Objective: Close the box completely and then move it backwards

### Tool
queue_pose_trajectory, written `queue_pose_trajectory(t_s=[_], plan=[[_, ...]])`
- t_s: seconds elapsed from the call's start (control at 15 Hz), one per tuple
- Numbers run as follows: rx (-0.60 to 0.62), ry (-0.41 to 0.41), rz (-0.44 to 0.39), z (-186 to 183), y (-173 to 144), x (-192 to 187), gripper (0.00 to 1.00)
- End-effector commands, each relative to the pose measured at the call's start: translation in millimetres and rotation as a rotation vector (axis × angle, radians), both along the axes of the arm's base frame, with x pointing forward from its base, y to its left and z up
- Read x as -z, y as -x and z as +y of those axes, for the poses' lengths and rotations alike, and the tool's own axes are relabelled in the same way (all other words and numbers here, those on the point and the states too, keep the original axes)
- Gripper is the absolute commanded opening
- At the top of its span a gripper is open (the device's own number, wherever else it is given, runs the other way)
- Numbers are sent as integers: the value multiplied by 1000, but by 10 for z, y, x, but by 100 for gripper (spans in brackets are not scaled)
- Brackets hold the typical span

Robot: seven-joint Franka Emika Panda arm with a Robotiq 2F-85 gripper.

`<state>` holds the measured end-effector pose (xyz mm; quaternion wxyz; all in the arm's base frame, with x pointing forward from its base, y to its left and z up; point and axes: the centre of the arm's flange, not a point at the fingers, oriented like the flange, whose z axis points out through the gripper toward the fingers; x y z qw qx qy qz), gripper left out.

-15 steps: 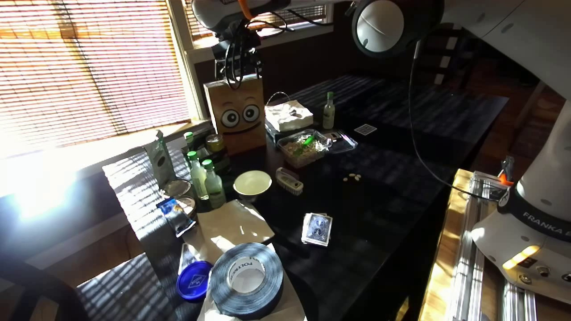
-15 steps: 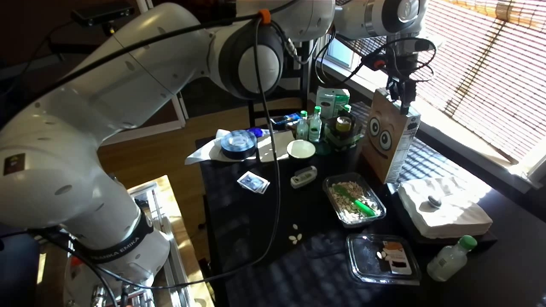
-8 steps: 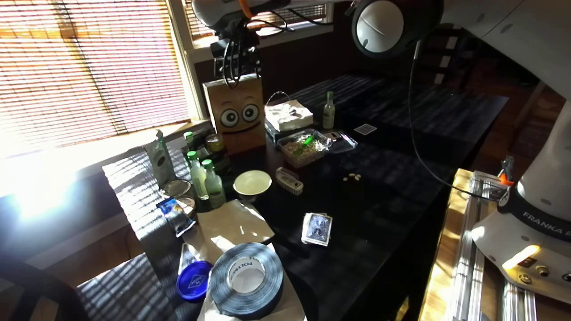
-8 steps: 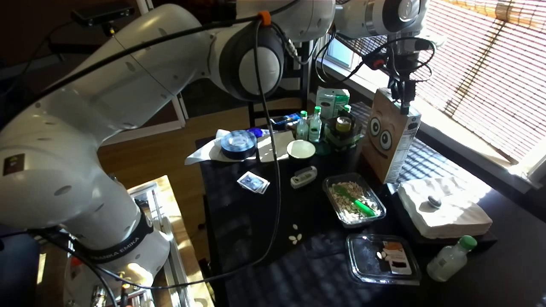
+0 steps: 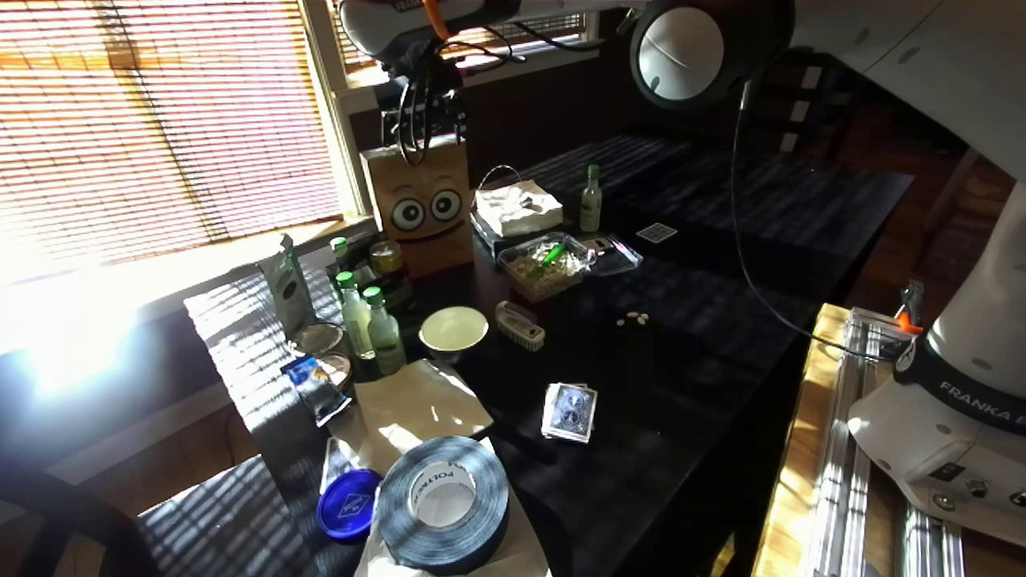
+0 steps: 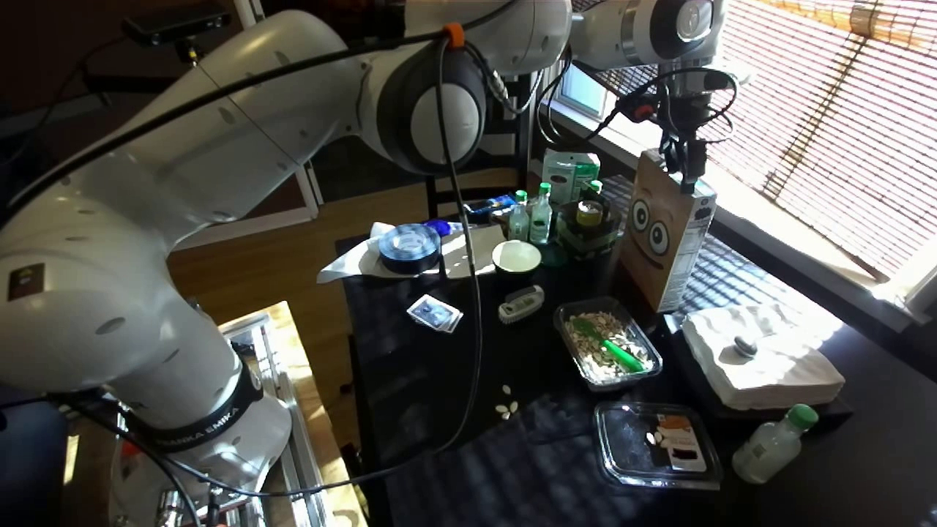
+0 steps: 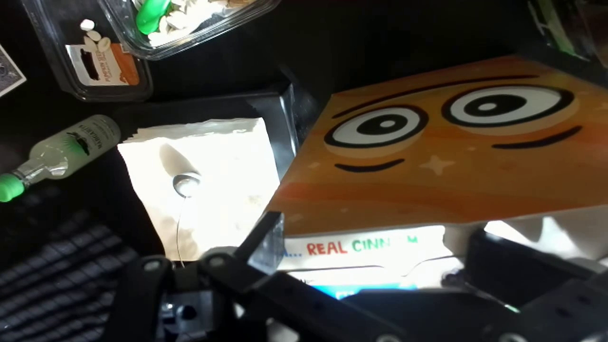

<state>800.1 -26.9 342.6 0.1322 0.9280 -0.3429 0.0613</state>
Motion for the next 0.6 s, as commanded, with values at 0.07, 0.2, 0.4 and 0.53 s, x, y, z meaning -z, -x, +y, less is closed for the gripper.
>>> queue_pose_trajectory(t_s=[0.07,0.2,0.4,0.53], plan=[[34,-47,-75,-34,-191,-227,100],[35,-51,-115,-47,-139,-435,100],[-2,-63,-157,-22,-76,-657,100],[25,-67,-184,1,-81,-729,100]])
